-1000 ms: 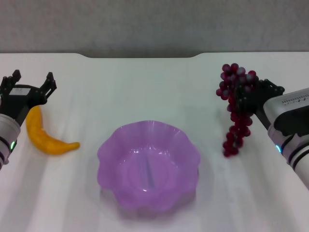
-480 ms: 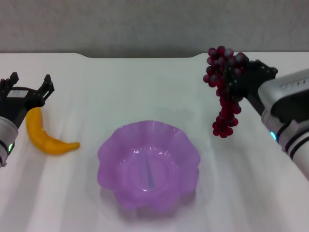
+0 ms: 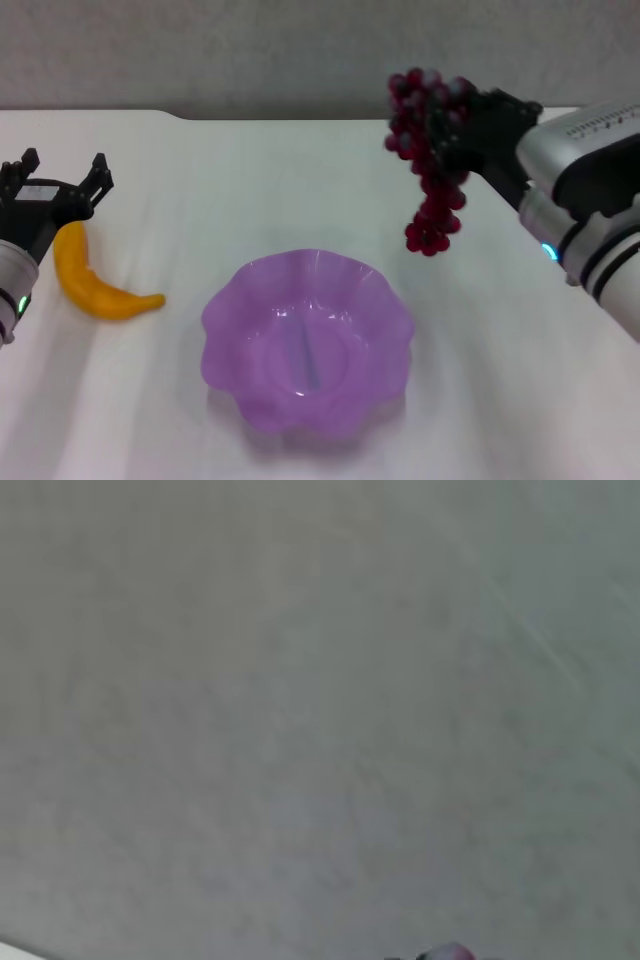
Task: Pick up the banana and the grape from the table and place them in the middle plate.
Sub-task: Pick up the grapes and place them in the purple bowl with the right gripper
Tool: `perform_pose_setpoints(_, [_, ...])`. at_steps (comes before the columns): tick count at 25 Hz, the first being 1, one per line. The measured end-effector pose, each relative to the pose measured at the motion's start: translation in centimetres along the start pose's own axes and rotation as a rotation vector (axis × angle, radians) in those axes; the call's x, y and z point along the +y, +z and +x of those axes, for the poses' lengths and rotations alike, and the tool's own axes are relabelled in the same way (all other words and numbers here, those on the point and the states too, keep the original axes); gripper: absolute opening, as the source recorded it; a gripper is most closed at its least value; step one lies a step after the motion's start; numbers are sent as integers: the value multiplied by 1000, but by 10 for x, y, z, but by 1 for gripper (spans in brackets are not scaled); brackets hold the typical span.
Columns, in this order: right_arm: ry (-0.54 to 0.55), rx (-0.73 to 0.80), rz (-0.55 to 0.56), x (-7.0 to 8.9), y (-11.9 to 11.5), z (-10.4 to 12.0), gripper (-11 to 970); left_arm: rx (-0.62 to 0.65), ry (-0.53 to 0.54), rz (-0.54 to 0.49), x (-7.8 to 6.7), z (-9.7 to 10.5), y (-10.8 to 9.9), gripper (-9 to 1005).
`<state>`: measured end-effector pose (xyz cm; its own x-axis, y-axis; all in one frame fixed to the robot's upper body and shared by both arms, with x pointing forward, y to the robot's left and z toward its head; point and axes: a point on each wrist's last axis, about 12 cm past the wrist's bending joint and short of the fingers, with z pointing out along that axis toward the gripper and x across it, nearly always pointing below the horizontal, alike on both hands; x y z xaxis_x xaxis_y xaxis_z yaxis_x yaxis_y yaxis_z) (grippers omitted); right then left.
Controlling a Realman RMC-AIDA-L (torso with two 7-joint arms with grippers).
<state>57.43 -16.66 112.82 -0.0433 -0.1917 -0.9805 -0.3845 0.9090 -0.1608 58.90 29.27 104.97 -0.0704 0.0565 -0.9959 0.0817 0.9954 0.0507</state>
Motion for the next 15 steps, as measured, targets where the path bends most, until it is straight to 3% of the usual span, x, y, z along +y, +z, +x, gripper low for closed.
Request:
perform_pose_setpoints(8, [-54,-3,-131,32,-1,-8,369,-3,-4,4,-2,-1,2,888])
perform_pose_setpoints(10, [-94,-11,-175,48,-4,-7,369,-5,-4,6,-3,-2,2,888])
perform_pose_setpoints(11, [-94,-11,-175,48,-4,-7,369,-5,-4,6,-3,-2,2,888])
perform_pose_setpoints(15, [-100,-16,-249,72,-14,-5,370,-4,-4,4,-2,-1,2,888])
